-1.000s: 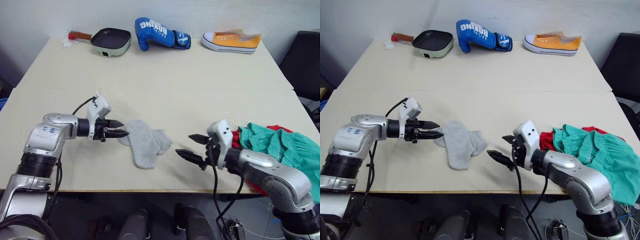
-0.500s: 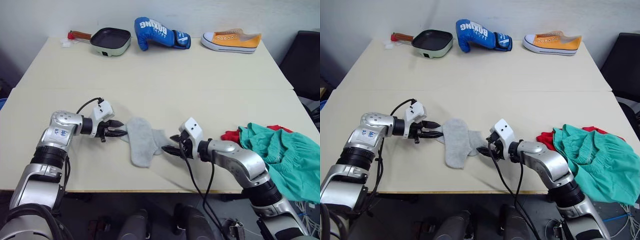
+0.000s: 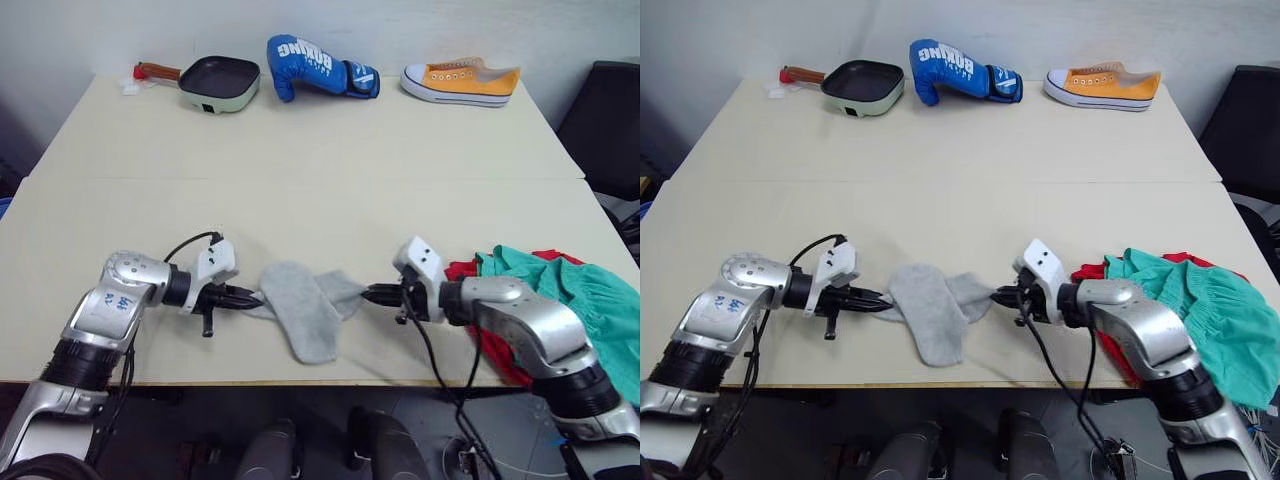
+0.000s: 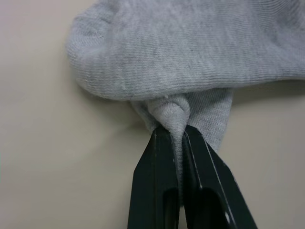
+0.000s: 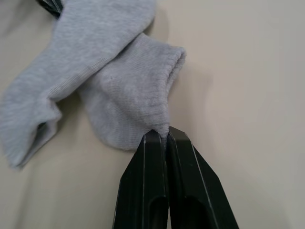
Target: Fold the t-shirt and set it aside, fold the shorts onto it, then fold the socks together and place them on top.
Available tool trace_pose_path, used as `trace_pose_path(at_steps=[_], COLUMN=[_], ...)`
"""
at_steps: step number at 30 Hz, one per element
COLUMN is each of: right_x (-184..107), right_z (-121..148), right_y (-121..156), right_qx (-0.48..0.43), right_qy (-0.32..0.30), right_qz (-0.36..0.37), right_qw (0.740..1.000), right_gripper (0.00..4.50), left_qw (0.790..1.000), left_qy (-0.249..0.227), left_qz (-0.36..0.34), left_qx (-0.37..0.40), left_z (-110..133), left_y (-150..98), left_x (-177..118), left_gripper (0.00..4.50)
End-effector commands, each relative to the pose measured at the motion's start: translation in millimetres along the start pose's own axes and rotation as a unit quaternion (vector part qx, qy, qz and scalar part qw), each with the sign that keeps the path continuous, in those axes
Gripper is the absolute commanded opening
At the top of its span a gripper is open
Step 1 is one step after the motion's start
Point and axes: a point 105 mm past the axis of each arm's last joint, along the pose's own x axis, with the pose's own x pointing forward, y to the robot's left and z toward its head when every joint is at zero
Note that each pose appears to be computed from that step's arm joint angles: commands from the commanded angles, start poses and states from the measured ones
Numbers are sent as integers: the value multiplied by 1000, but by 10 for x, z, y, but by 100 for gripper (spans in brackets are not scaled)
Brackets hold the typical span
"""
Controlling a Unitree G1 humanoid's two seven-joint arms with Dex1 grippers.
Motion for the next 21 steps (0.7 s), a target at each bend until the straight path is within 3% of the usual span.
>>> trace_pose_path(at_steps=[1,4,5,8,13,16,21], right_x=[-136,-141,-137,-134,-240,-311,-246], right_z=[25,-35,-42,-24,69,132,167], right_y=[20,-72,-98,-130,-1,225,538], right_qx=[-18,-18,-15,6,30,58,125], right_qy=[-2,2,1,-12,-36,-53,-72], right_qz=[8,-21,-30,-47,-40,-4,43], right_qw=[1000,1000,999,999,998,997,989], right_gripper=[2,2,1,68,242,349,349], left_qw=[999,997,997,997,998,999,998], left_qy=[0,-19,-21,-21,-17,-29,-43], left_qz=[35,60,64,63,41,-2,9], left_qx=[-17,-36,-40,-48,-35,-44,-44], left_z=[12,60,67,69,141,242,428], left_y=[-28,-10,-8,-15,82,145,526], left_x=[27,43,43,9,-196,-352,-322], left_gripper=[0,0,25,105,264,361,361])
